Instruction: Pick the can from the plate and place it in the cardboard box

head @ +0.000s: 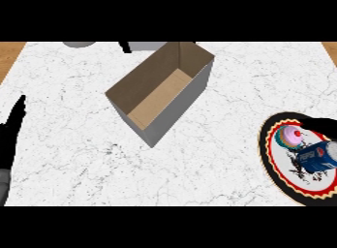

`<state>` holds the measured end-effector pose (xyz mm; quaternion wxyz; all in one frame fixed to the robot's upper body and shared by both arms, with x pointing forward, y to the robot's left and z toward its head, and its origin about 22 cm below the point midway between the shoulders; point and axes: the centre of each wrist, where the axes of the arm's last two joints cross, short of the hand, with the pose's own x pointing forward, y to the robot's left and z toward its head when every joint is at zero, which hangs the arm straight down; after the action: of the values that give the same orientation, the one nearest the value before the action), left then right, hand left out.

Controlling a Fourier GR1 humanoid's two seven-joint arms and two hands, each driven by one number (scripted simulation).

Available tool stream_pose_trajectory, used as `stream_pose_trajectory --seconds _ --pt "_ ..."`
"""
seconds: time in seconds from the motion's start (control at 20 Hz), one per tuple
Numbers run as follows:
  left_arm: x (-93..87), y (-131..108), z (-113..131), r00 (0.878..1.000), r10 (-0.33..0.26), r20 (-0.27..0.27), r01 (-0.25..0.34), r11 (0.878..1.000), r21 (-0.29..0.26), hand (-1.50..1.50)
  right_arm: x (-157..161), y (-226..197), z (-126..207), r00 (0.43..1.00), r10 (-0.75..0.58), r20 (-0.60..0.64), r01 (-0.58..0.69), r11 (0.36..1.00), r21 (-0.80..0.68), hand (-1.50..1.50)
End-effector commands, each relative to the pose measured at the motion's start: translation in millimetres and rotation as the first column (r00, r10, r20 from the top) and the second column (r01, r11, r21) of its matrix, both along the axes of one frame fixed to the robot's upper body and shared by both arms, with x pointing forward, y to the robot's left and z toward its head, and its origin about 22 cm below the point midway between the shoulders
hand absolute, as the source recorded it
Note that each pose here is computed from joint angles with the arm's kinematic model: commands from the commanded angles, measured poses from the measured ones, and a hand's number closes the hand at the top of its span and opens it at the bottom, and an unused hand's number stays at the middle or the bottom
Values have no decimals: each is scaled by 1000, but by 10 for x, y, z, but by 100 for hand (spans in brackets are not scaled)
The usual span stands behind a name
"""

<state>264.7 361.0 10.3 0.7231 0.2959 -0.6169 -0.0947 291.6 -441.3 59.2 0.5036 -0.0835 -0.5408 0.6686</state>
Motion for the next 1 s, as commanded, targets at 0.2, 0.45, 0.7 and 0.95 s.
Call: stream_pose_trajectory --seconds 0.2,0.45,0.7,0.95 --pt "-5 -139 67 1000 5 5 -5 1000 5 0 -248 72 -125 995 -8 -97 2 997 -71 -150" --pt "-65 -31 47 1000 -16 9 16 1000 12 0 -77 392 -390 994 -28 -109 17 994 -105 -150" --pt "111 -68 29 1000 -1 14 1 1000 5 0 43 389 -299 994 -63 95 67 997 -44 150" --pt "-17 64 174 1000 -6 -4 5 1000 -13 0 20 423 -403 974 -81 210 92 995 -45 150"
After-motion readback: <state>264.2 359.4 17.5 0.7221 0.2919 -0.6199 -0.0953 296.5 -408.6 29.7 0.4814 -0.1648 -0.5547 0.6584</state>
